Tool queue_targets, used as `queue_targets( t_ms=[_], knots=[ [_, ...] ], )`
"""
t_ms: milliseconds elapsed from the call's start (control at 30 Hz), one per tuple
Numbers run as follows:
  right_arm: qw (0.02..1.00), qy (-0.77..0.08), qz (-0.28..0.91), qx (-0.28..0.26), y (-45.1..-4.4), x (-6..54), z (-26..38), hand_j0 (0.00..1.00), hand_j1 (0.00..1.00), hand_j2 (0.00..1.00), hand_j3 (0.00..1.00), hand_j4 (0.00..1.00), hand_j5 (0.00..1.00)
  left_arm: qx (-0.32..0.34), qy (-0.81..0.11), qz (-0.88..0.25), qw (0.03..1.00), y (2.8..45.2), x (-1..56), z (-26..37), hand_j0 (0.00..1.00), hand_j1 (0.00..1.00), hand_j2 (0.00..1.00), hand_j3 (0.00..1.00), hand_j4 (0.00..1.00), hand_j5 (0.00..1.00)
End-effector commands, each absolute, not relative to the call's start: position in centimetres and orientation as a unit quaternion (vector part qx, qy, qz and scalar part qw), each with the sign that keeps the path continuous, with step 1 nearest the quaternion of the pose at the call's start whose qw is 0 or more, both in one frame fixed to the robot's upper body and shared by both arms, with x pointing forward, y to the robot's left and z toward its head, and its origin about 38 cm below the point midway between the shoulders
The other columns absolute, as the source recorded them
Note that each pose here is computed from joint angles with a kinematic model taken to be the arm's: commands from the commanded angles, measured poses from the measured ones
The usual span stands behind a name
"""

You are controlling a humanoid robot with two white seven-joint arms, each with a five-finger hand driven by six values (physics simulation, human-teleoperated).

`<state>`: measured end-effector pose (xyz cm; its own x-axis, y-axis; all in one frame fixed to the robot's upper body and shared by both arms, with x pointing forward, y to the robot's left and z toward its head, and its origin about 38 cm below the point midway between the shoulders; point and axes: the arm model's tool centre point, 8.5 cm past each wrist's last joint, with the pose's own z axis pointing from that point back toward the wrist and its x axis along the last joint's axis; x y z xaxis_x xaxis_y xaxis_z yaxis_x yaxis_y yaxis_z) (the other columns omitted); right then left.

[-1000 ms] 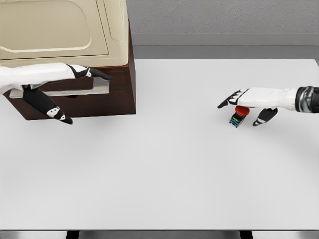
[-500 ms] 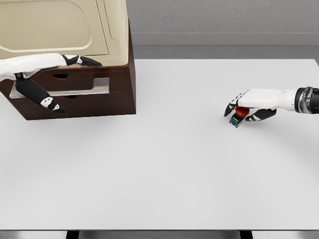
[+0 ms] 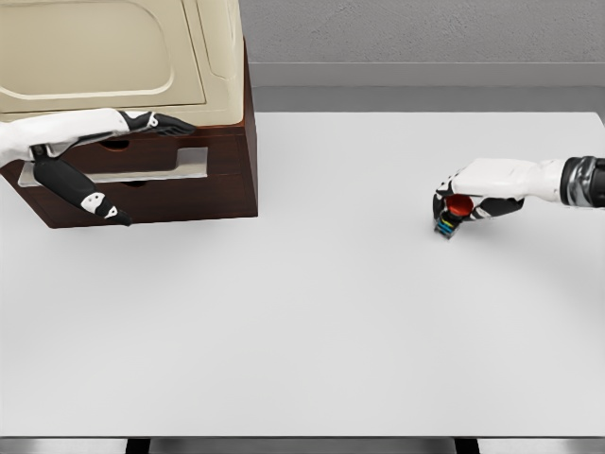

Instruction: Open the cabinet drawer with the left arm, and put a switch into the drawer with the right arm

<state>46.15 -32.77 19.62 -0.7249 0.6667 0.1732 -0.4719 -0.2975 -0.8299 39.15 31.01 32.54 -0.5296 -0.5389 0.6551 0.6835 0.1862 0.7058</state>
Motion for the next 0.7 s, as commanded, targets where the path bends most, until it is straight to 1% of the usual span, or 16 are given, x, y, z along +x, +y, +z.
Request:
queue_targets(
  t_ms=[0, 333, 467, 567, 667],
  knots=[
    [0.356, -0.478, 0.796, -0.102, -32.6, 46.2, 19.8, 0.50, 0.50, 0.50, 0.50, 0.50, 0.50, -0.063, -0.602, -0.631, 0.486, 31.3, 39.1, 32.6, 1.00, 1.00, 1.00, 1.00, 1.00, 1.00],
    [0.335, -0.490, 0.797, -0.111, -31.6, 46.6, 21.6, 0.49, 0.49, 0.49, 0.49, 0.49, 0.49, -0.051, -0.581, -0.632, 0.510, 31.9, 39.1, 31.4, 1.00, 1.00, 1.00, 1.00, 1.00, 1.00],
    [0.307, -0.501, 0.802, -0.110, -29.9, 46.3, 22.8, 0.49, 0.49, 0.49, 0.49, 0.49, 0.49, -0.046, -0.581, -0.634, 0.509, 32.1, 39.1, 31.5, 1.00, 1.00, 1.00, 1.00, 1.00, 1.00],
    [0.297, -0.504, 0.803, -0.113, -29.5, 46.4, 23.5, 0.49, 0.49, 0.49, 0.49, 0.49, 0.49, -0.044, -0.576, -0.632, 0.517, 32.2, 39.1, 31.3, 1.00, 1.00, 1.00, 1.00, 1.00, 1.00],
    [0.286, -0.508, 0.804, -0.116, -29.0, 46.4, 24.3, 0.49, 0.49, 0.49, 0.49, 0.49, 0.49, -0.027, -0.567, -0.637, 0.521, 32.4, 39.3, 31.2, 1.00, 1.00, 1.00, 1.00, 1.00, 1.00]
  ],
)
